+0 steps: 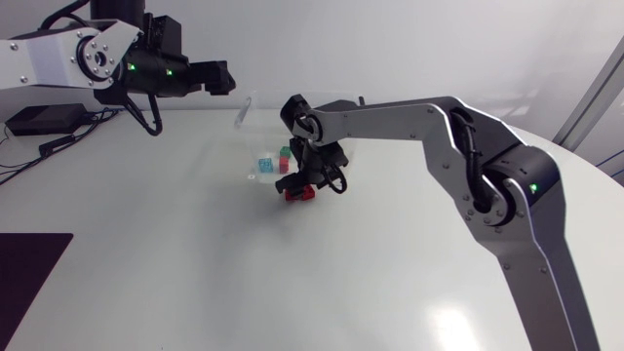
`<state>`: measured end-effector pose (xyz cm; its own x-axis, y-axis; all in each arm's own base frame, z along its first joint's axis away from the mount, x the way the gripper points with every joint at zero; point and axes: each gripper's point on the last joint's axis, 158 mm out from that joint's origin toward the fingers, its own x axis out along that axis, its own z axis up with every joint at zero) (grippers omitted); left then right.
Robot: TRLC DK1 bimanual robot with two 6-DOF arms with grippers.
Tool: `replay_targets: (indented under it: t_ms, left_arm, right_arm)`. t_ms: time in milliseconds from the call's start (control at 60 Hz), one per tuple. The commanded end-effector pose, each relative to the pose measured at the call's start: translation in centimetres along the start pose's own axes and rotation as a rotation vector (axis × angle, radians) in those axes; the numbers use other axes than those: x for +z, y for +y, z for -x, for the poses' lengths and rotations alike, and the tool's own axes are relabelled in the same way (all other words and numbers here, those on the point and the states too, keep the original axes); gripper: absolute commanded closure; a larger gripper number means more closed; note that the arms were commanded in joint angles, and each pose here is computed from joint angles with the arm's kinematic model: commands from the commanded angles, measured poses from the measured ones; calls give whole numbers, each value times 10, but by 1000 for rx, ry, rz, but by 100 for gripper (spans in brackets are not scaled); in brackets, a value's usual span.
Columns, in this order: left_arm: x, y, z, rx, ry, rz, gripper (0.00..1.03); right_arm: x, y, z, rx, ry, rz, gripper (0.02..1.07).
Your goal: Place the duplo bricks in the container
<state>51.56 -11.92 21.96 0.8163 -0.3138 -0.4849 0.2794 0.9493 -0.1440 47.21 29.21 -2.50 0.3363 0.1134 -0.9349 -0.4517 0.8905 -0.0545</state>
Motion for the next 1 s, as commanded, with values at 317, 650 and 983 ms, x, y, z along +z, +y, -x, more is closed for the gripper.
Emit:
replay_targets:
  t_ms: [317,650,983]
  left_arm:
    - [-2,0,18,-5,-16,-27,6]
    - [-4,0,23,-3,-18,-28,6]
    - [-77,-27,28,-101,162,-144,6]
  right_arm:
    - [-25,8,-20,40,79,-27,74]
    - [-28,7,10,34,24,-33,75]
    - [14,-6,115,23,-180,-46,75]
